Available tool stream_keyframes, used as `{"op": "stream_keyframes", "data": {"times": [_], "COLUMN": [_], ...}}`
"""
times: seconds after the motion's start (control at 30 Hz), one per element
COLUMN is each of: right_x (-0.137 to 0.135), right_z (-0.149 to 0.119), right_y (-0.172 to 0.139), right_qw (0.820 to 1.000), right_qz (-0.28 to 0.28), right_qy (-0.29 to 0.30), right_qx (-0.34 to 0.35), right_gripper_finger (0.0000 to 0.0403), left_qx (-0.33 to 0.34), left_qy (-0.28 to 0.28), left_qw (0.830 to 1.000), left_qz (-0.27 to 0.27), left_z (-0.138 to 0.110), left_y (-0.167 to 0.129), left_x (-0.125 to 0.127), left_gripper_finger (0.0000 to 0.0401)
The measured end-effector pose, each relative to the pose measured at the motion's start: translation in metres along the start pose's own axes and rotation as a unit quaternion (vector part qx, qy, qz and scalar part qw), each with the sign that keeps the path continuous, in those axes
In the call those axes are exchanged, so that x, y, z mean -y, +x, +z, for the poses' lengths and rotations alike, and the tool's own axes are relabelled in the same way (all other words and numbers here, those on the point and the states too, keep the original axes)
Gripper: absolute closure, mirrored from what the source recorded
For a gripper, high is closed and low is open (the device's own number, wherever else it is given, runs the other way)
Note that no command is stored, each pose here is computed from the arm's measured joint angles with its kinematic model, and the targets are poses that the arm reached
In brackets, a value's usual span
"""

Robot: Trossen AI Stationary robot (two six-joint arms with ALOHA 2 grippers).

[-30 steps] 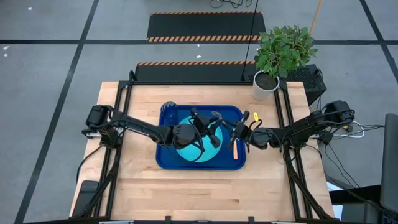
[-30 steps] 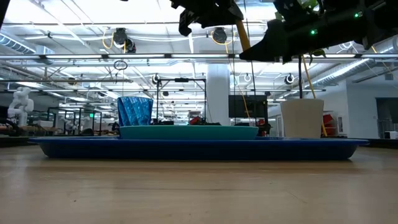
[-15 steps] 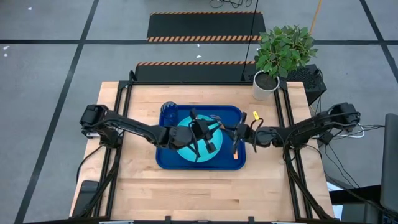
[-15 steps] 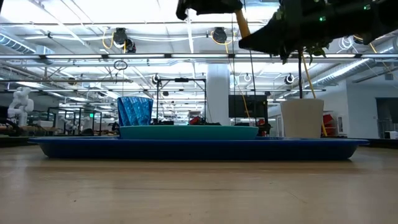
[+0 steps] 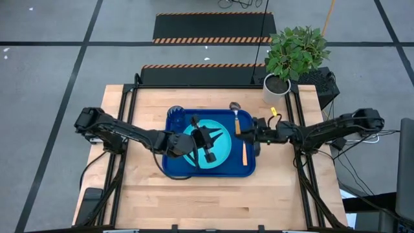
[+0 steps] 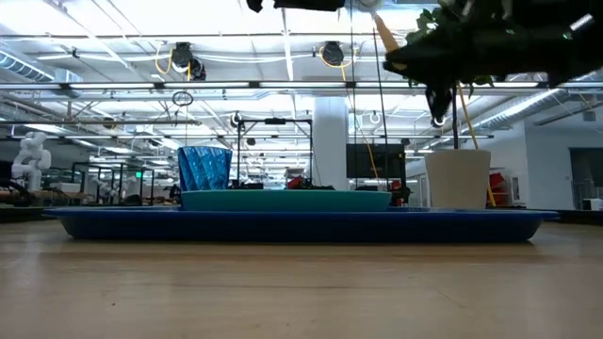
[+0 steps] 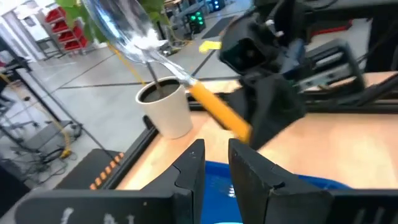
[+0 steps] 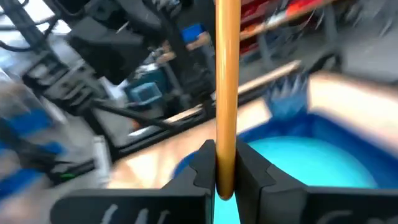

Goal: Pick and place plate/cup/fork/spoon on tray
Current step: Put the yellow spoon in the middle of the orange fork and light blue plate

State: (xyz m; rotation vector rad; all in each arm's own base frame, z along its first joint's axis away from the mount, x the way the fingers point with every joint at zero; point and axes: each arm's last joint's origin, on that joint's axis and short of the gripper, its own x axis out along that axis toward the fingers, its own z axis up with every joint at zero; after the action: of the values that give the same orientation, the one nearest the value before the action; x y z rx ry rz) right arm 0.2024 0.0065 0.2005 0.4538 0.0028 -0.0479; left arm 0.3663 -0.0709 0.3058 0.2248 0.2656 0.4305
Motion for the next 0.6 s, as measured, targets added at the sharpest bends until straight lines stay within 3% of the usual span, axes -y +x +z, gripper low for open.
{"op": "stream_keyframes", "data": {"times": [0.23,0.4,0.6], "right_x": [0.013,0.017,0.015], "right_z": [-0.027,-0.041,-0.049], "right_y": [-0.027,-0.038,-0.038], "right_qw": [0.979,0.943,0.897], "right_qz": [0.041,0.024,0.003], "right_qy": [0.199,0.331,0.442], "right_qx": [0.013,0.006,-0.018], "right_gripper_finger": [0.0389,0.0389,0.0389], "left_qx": [-0.006,-0.012,-0.036], "left_qy": [0.007,0.014,0.019], "left_qw": [1.000,0.999,0.997], "left_qz": [0.028,0.048,0.072], "left_z": [-0.001,-0.003,-0.009], "left_y": [0.006,0.014,0.025], "left_x": [-0.010,-0.022,-0.040], "left_gripper_finger": [0.0327,0.0327,0.0327]}}
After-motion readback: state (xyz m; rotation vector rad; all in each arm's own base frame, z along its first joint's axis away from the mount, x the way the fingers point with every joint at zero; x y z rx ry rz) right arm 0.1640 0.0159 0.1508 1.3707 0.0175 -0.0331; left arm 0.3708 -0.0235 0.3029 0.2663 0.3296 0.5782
